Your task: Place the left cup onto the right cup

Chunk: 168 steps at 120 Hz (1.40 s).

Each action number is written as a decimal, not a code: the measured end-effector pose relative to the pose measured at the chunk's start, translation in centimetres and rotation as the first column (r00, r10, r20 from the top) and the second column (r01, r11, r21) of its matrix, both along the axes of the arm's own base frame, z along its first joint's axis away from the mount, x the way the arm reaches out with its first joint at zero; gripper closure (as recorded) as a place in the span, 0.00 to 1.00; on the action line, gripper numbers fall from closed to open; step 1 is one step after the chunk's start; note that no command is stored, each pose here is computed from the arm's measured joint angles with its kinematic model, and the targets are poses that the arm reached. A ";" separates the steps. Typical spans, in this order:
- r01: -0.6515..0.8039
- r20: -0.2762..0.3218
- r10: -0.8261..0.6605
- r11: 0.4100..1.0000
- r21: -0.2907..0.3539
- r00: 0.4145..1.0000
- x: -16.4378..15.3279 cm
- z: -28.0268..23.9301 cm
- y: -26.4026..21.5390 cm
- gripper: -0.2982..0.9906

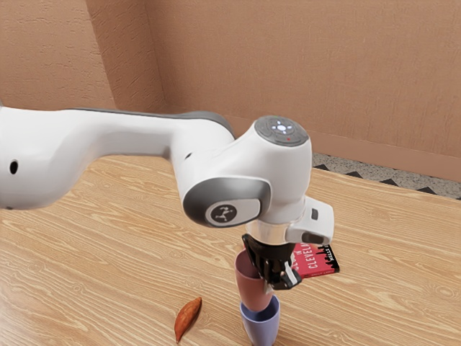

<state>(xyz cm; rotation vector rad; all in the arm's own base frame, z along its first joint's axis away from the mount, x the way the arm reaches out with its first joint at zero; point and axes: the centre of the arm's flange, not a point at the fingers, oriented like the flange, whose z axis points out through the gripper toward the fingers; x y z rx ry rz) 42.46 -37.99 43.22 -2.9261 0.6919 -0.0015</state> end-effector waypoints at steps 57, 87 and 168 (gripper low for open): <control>-0.027 -0.026 0.027 1.000 -0.010 0.999 -0.1 -2.0 -0.9 0.63; -0.052 -0.030 0.052 0.998 -0.022 0.998 0.3 -2.0 -0.7 0.36; -0.377 0.054 0.376 0.926 -0.002 0.925 12.5 13.1 18.6 0.24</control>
